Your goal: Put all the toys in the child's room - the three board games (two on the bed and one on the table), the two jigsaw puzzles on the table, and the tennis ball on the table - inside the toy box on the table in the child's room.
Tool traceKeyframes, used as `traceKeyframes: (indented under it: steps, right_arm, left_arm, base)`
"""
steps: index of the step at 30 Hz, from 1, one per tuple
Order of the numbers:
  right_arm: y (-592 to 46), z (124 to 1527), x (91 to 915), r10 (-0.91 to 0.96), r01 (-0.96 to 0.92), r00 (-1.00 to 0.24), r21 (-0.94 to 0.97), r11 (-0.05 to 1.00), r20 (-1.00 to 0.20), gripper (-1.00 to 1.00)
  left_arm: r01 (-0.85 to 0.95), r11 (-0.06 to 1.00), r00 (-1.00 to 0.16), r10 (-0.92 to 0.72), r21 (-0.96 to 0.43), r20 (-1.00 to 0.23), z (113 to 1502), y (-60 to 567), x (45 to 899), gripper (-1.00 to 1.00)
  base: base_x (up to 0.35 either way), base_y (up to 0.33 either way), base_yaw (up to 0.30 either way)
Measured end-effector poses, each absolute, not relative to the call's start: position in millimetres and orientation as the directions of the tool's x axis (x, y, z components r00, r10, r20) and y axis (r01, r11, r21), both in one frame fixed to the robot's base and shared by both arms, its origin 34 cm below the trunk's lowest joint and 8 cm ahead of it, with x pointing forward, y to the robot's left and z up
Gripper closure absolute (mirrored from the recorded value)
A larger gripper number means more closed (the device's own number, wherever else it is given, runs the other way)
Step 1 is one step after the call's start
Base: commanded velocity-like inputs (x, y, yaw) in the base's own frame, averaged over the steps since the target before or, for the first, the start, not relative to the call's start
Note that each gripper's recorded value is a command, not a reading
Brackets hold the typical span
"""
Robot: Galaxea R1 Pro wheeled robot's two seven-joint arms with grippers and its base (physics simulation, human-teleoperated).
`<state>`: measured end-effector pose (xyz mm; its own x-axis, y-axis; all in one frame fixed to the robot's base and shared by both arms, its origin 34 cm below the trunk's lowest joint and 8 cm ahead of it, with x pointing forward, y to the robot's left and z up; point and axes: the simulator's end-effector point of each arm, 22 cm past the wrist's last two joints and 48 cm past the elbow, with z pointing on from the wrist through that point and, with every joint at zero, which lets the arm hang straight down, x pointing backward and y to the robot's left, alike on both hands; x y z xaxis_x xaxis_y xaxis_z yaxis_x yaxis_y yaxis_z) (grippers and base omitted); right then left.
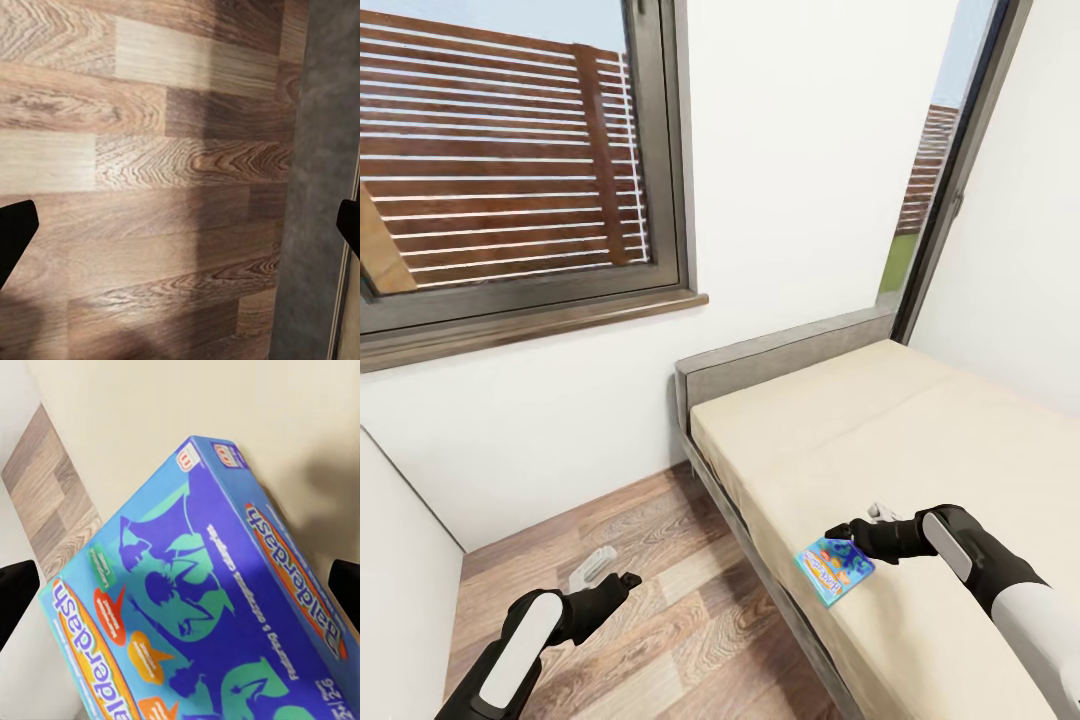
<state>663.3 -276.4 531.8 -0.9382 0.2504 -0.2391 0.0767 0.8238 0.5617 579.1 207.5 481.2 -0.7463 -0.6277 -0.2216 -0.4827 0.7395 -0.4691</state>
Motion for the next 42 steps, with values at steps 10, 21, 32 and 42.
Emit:
traceKeyframes:
  steps: [10,21,32,42]
  right_arm:
    - [-277,532,663,0.250,0.077,-0.938,0.561,0.824,-0.239,-1.00]
    - [-277,531,663,0.251,0.080,-0.938,0.558,0.826,-0.238,-1.00]
    - [-313,564,702,0.255,0.026,-0.885,0.508,0.861,-0.388,-1.00]
    - [-370,643,753,0.256,-0.038,-0.751,0.427,0.904,-0.609,-1.00]
  left_arm:
    - [-0.483,0.740,-0.746,-0.628,-0.469,-0.222,481,207,579,-1.00]
    - [-0.483,0.740,-0.746,-0.628,-0.469,-0.221,481,207,579,-1.00]
    - [-0.433,0.708,-0.749,-0.627,-0.558,-0.215,489,187,587,-1.00]
    - [-0.360,0.580,-0.701,-0.685,-0.731,-0.198,491,161,605,-1.00]
  base:
    - [-0.003,0.000,0.000]
    - [0.000,0.000,0.000]
    - [0.000,0.000,0.000]
    - [0.000,0.000,0.000]
